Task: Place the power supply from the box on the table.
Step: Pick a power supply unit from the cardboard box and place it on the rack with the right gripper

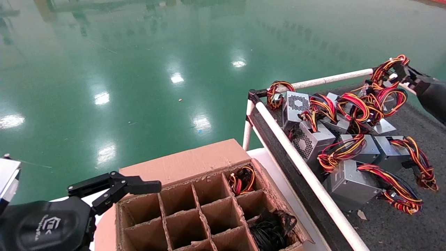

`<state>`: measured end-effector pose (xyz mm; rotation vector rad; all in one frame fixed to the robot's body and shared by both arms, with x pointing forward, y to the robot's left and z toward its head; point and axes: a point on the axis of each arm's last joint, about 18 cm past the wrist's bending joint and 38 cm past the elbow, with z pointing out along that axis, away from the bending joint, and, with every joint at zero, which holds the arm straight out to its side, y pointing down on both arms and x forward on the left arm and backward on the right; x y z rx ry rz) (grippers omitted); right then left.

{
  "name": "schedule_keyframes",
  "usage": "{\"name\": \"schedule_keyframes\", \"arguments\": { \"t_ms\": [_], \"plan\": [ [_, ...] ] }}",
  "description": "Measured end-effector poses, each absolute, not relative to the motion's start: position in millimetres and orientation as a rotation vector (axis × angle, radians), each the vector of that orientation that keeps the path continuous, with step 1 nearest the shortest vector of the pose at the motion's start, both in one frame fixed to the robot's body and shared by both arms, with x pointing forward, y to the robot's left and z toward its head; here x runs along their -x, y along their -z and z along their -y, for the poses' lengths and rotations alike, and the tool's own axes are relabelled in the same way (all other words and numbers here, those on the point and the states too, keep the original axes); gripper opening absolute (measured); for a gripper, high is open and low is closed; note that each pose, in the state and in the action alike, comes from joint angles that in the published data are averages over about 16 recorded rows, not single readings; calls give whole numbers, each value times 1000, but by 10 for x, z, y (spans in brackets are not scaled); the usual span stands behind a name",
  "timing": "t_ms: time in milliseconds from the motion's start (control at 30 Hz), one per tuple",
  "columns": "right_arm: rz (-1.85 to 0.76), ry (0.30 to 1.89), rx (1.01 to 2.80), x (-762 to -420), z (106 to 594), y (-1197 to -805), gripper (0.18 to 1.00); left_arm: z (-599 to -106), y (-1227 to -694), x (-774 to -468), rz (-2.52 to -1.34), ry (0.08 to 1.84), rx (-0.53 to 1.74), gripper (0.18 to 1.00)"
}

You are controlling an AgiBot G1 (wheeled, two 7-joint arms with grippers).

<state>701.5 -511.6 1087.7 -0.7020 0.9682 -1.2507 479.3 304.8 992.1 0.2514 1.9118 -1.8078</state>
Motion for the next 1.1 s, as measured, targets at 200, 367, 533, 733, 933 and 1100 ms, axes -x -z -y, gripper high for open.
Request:
{"name": "schedule_keyframes", "arguments": {
  "t_ms": [200,367,533,733,933,1100],
  "plan": [
    [-968,1237,715,-7064,5038,-10845,241,-3048,-9921,-4793,-1912,1808,-251,1000],
    [-971,1233,724,-7089,5003,-10821,242,-3048,-9921,-4794,-1912,1808,-251,1000],
    [-975,1232,729,-7101,4992,-10798,250,-3049,-9920,-4794,-1912,1808,-251,1000],
    [-976,1233,729,-7100,4996,-10795,280,-3049,-9921,-4794,-1911,1808,-251,1000],
    [-975,1233,727,-7094,5004,-10804,343,-3049,-9921,-4794,-1911,1808,-251,1000],
    [-974,1235,727,-7090,5009,-10807,419,-3049,-9921,-4794,-1911,1808,-251,1000]
  ]
}}
